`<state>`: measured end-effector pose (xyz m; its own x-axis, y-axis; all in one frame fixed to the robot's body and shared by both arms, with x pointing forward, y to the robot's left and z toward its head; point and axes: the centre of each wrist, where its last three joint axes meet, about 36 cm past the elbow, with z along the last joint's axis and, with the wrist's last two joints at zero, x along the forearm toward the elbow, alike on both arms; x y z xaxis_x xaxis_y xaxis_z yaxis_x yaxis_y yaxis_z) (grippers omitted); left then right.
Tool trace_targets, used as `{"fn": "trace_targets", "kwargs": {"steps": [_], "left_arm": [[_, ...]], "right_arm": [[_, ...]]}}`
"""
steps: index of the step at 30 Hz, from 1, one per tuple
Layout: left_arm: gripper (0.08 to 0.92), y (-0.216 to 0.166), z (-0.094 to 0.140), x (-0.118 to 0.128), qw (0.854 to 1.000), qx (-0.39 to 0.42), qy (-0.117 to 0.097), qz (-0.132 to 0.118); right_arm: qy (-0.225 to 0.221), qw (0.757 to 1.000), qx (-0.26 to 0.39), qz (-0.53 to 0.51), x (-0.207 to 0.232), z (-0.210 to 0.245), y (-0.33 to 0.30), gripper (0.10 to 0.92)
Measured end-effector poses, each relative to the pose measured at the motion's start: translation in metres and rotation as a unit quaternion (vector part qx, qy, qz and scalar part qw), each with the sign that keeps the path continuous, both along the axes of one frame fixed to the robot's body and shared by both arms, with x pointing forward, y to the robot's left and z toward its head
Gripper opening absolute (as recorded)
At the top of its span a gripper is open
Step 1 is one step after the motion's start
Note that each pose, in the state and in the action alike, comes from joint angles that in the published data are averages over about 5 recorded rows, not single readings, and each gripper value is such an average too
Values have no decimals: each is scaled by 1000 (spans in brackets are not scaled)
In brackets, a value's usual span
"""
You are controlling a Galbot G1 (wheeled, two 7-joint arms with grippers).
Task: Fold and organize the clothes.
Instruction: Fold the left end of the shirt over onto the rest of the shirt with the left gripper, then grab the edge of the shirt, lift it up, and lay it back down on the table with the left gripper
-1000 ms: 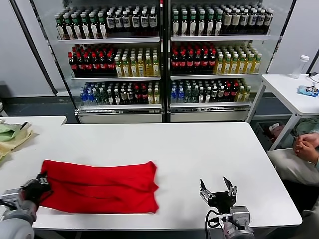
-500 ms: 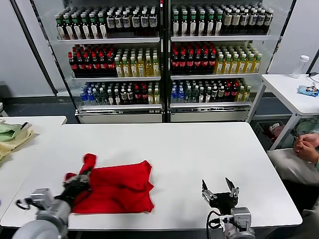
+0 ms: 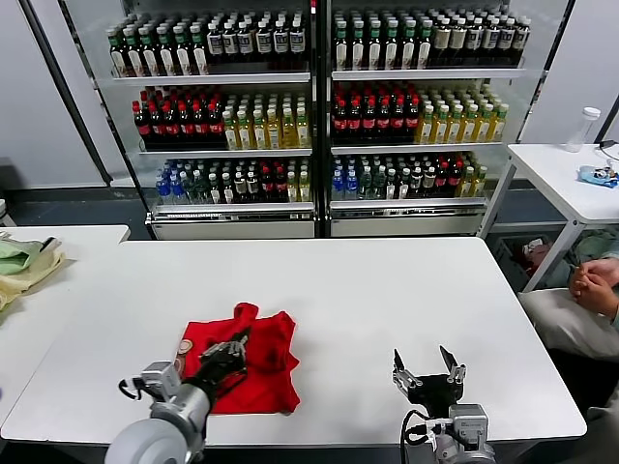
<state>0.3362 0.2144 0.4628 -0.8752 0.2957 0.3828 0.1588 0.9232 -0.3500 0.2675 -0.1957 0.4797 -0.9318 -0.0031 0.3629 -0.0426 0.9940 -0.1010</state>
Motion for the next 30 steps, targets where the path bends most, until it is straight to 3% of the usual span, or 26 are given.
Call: {"fn": "trace_targets", "kwargs": {"steps": [5,11,15,18,21,25,30], "left_arm": [[214,-17,-4,5,1000,-10,-6,-6],[378,-22,1,4,999,-14,-38,-3],[508,-10,6,2,998,6,-67,19],[594,9,2,0,995,44,-75,50],[681,30,-11,-1,991,86,-63,80],[783,50,-34,-4,986,124,-31,107],[820,65,-55,-6,981,152,1,121]], "right_arm": [[-1,1000,1,1,0,1,1,823],[-4,1000,3,5,1,2,3,823],[-6,1000,7,8,2,2,5,823],[-6,1000,9,9,4,2,6,823],[-6,1000,8,11,6,0,6,823],[-6,1000,7,11,8,-1,6,823],[-5,1000,6,10,8,-2,6,823]]}}
